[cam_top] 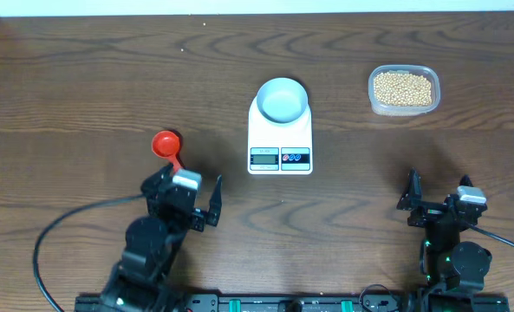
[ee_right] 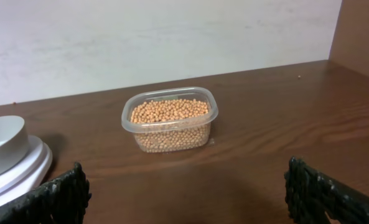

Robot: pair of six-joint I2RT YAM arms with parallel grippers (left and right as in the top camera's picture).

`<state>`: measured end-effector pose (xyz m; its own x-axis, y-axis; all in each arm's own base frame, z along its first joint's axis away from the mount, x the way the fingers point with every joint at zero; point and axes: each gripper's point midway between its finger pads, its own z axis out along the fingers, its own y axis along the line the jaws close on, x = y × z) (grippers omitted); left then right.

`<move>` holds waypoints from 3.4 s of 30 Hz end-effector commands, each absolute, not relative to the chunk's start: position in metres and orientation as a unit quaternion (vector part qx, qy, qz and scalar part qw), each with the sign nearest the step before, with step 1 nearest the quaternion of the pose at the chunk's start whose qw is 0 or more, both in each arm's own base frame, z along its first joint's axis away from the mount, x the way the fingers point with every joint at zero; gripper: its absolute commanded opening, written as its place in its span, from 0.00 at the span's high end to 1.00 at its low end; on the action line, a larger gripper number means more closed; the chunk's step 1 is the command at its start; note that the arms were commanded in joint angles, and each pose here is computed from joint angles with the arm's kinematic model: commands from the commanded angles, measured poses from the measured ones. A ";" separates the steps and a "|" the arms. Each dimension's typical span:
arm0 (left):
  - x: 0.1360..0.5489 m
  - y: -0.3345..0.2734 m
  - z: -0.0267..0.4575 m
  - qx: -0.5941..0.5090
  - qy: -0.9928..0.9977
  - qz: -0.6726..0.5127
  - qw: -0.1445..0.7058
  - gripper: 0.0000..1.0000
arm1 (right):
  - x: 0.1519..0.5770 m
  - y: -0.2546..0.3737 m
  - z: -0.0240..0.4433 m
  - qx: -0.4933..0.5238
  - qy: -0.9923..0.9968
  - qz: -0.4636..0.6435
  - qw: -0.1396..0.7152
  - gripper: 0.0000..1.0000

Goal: Scoop item into bowl and weigh 50g on scale
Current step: 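Reach the left gripper to the red scoop and grasp its bowl, then lift the red scoop with the left gripper toward the scale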

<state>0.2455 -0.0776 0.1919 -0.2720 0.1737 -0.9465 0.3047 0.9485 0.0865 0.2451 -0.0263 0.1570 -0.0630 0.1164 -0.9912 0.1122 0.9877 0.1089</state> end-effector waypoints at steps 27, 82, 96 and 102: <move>0.365 -0.029 0.202 0.046 0.941 -0.153 0.297 0.02 | 0.245 -0.025 0.156 0.072 0.730 -0.001 0.679 0.01; 0.372 0.059 -0.008 -0.131 0.985 -0.072 0.090 0.81 | 0.245 -0.025 0.156 0.072 0.730 -0.001 0.679 0.01; 0.371 0.059 -0.014 -0.144 0.982 -0.073 0.094 0.93 | 0.245 -0.025 0.156 0.072 0.730 -0.001 0.679 0.01; 0.386 0.044 0.015 -0.154 0.971 -0.125 0.132 0.92 | 0.245 -0.025 0.156 0.072 0.730 -0.001 0.679 0.01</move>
